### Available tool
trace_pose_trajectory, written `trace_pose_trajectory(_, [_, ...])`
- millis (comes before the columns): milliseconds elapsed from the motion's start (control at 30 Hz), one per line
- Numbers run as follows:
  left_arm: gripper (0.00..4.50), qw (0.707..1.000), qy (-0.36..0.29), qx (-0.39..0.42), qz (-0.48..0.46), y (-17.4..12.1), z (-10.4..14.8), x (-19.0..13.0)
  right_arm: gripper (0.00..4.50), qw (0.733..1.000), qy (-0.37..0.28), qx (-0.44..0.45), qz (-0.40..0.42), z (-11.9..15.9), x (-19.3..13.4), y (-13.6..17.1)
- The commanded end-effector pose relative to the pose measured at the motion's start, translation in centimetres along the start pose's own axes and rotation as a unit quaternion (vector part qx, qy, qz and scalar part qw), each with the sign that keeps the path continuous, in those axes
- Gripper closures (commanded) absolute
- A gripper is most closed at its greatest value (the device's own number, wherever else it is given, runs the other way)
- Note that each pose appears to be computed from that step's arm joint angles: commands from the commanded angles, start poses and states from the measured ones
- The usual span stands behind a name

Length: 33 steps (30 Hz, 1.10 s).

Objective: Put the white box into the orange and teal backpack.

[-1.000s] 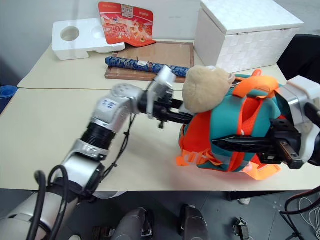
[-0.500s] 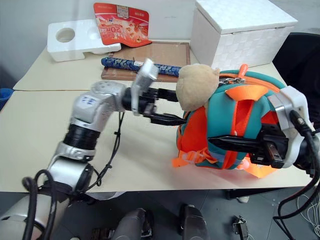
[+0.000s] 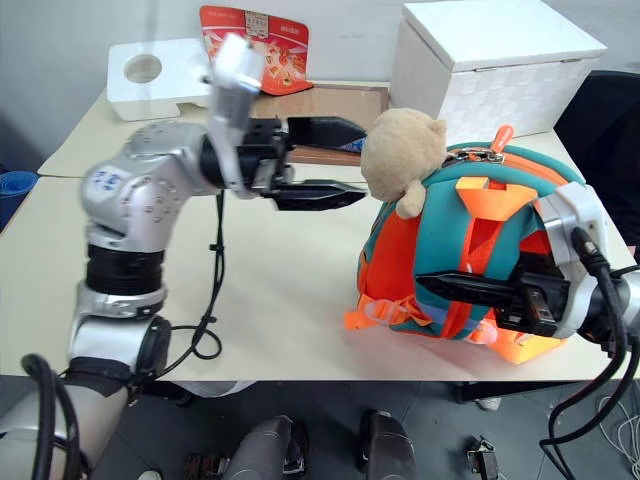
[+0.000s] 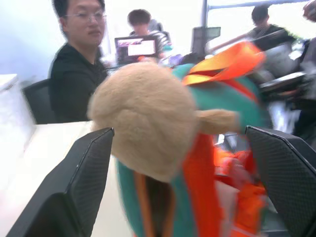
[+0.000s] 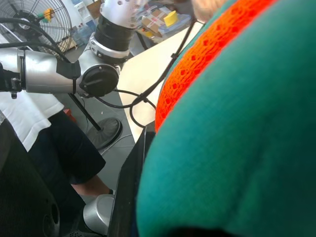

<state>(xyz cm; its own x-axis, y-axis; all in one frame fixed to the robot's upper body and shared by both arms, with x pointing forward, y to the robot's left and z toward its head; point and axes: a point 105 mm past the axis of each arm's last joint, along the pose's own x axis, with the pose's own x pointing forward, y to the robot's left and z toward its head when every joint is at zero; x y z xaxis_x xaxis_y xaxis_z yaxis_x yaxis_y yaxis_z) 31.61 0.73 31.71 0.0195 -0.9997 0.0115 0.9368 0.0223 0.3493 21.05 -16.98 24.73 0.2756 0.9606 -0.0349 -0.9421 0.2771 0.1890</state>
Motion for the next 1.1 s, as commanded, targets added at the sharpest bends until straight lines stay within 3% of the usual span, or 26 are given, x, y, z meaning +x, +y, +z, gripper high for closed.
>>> trace_pose_trajectory(33, [0.03, 0.999, 0.005, 0.050, -0.003, 0.6, 0.5, 1.0, 4.50, 1.000, -0.011, -0.023, 0.006, 0.5, 0.0, 0.7])
trace_pose_trajectory(200, [0.03, 0.999, -0.013, 0.029, -0.026, 0.8, 0.2, 2.8, 4.50, 1.000, -0.015, -0.024, -0.001, 0.3, 0.0, 0.6])
trace_pose_trajectory(300, [0.59, 0.998, -0.033, 0.010, -0.055, 0.0, 0.4, 3.2, 4.50, 1.000, -0.013, -0.023, -0.008, 0.1, 0.0, 0.5])
trace_pose_trajectory(467, [2.10, 0.997, -0.049, -0.005, -0.054, 0.3, 1.0, 2.6, 4.50, 0.999, -0.013, -0.021, -0.021, -0.3, -0.1, 0.4])
trace_pose_trajectory(567, [2.81, 0.998, -0.044, 0.000, -0.038, 1.1, 1.3, 1.5, 4.50, 0.998, -0.048, -0.015, -0.022, 0.6, -0.5, 0.3])
trace_pose_trajectory(733, [3.32, 0.999, -0.007, 0.034, 0.023, 3.7, 1.5, -1.5, 4.50, 0.998, -0.056, -0.010, -0.035, 0.7, -1.2, 0.5])
trace_pose_trajectory(933, [3.32, 0.989, 0.131, 0.063, 0.015, 3.8, -3.3, -7.0, 4.50, 0.997, -0.052, -0.001, -0.058, -0.1, -1.8, 0.3])
trace_pose_trajectory(1100, [3.32, 0.956, 0.269, 0.104, -0.051, 0.8, -10.9, -9.2, 4.50, 0.996, -0.050, -0.002, -0.078, -0.6, -2.2, -0.2])
